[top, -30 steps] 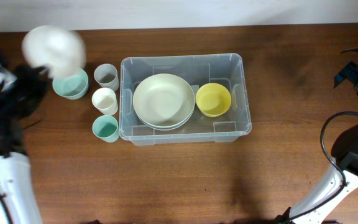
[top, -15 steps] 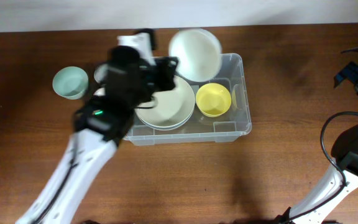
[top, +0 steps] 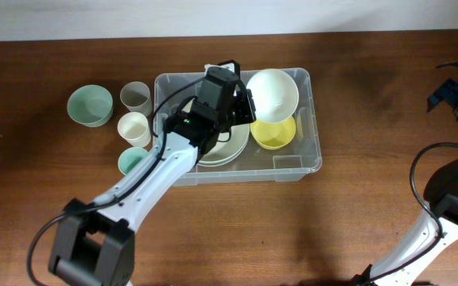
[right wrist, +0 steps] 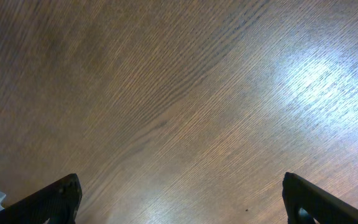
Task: Pack container
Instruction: 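Lift the white bowl and carry it over the container, then lower the white bowl into the yellow bowl and release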
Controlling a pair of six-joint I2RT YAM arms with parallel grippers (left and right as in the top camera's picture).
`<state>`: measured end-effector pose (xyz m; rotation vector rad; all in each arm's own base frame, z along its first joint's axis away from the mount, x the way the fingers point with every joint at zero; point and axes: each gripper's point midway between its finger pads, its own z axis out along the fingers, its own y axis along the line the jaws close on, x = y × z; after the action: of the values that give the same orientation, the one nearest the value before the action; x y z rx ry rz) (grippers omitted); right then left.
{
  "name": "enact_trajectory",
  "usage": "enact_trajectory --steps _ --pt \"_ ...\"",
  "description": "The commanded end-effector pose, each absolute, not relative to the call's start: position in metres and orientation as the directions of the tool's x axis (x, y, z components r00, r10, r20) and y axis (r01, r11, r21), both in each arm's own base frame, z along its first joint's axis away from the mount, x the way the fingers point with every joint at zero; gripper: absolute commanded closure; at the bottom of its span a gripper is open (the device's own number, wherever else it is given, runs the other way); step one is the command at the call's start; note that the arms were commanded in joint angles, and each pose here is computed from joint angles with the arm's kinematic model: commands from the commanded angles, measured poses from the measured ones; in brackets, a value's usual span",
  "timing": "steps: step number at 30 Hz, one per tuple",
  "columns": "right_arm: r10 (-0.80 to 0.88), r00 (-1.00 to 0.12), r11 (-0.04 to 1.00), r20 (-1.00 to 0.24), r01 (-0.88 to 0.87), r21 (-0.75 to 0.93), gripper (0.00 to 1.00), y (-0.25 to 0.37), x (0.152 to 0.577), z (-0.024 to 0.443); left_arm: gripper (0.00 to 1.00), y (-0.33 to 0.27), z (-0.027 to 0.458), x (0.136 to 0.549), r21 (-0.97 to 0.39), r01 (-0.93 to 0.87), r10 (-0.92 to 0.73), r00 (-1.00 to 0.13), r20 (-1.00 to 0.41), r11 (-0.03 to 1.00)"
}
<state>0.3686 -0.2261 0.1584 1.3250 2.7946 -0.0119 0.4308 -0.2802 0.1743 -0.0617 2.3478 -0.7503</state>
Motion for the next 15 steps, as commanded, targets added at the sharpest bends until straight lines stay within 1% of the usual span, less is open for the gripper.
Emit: enact_trajectory --steps 1,11,15 --pt "0.777 -0.626 0.629 -0.074 0.777 0.022 0.01 -0.226 0.366 0.170 0.99 -0.284 0.159 0.436 -0.512 0.151 -0.211 -0.787 -0.580 0.846" --pt "0.777 -0.626 0.629 -0.074 0.777 0.022 0.01 -0.226 0.366 0.170 0.99 -0.290 0.121 0.432 -0.486 0.126 -0.177 -0.830 -0.529 0.865" --pt "0.777 -0.626 0.629 -0.074 0.777 0.022 0.01 -0.226 0.366 0.170 0.99 -0.296 0.103 0.425 -0.470 0.124 -0.149 -0.853 -0.501 0.874"
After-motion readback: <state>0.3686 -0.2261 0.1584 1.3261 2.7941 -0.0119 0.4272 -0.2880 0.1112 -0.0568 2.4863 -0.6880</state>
